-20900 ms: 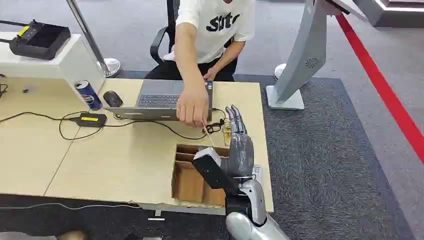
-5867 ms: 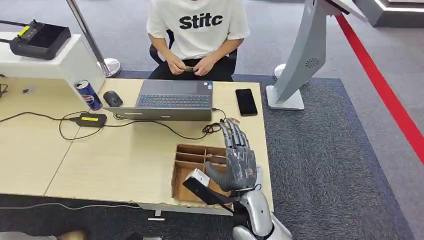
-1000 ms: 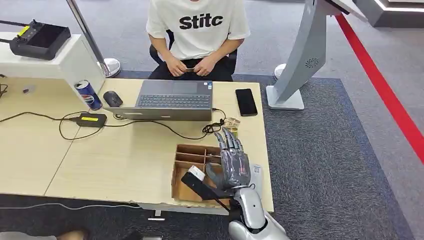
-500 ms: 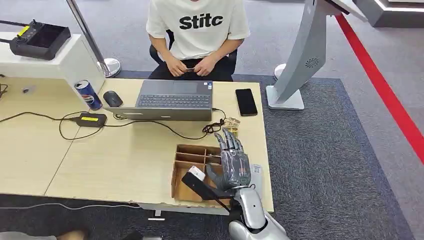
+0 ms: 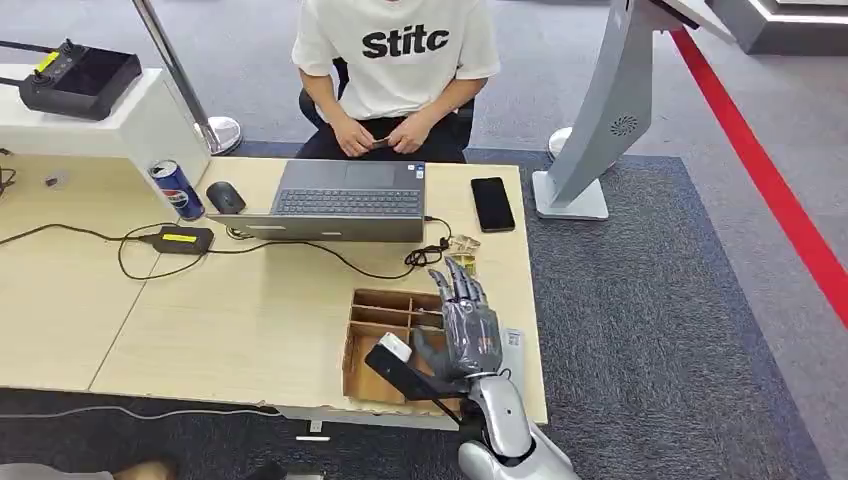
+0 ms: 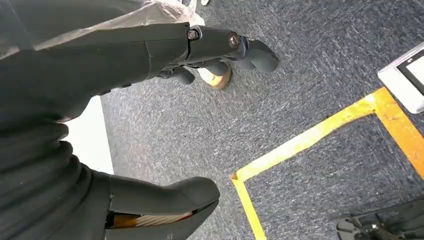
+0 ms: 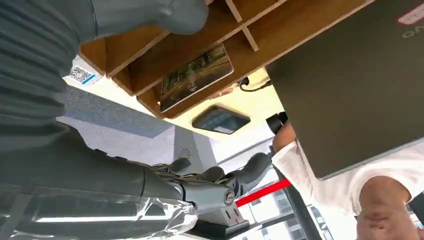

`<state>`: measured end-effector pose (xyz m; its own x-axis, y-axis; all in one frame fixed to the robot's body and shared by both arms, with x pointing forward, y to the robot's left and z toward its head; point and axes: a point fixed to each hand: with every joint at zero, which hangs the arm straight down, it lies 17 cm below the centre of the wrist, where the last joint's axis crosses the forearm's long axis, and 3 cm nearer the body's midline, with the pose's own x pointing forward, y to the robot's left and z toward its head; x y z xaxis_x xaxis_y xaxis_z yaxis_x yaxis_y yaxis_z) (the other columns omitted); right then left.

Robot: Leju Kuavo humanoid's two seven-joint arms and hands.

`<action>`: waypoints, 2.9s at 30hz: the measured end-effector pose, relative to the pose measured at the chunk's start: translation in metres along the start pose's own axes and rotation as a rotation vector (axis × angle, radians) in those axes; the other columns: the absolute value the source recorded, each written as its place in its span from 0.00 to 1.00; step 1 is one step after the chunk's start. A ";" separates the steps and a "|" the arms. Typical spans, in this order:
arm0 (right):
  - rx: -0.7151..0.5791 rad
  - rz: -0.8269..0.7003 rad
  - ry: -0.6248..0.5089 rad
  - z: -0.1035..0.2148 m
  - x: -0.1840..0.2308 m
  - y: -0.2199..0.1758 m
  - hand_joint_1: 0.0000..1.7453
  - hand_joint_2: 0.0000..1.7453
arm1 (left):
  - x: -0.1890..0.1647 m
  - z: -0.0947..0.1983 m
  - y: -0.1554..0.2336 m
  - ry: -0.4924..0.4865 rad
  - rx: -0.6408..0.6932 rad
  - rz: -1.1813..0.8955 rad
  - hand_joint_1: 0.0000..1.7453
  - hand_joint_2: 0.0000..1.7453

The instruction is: Pass the card to the sensor for recognition and then transmit it.

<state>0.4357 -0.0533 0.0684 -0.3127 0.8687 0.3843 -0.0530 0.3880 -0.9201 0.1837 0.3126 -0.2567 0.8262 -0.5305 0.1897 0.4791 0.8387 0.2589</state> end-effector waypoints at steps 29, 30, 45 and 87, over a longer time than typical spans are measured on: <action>0.018 0.010 0.014 0.002 -0.007 0.007 0.37 1.00 | 0.000 0.000 0.000 0.000 -0.001 -0.001 0.00 1.00; 0.018 0.010 0.014 0.002 -0.007 0.007 0.37 1.00 | 0.000 0.000 0.000 0.000 -0.001 -0.001 0.00 1.00; 0.018 0.010 0.014 0.002 -0.007 0.007 0.40 1.00 | 0.000 0.000 0.000 0.000 -0.001 -0.001 0.00 1.00; 0.043 0.011 0.062 0.001 -0.039 0.022 1.00 1.00 | 0.003 0.000 0.001 -0.008 -0.002 -0.013 0.00 1.00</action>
<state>0.4458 -0.0790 0.0331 -0.2544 0.8909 0.3764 -0.0910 0.3654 -0.9264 0.1867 0.3116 -0.2558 0.8175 -0.5421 0.1942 0.4903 0.8322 0.2591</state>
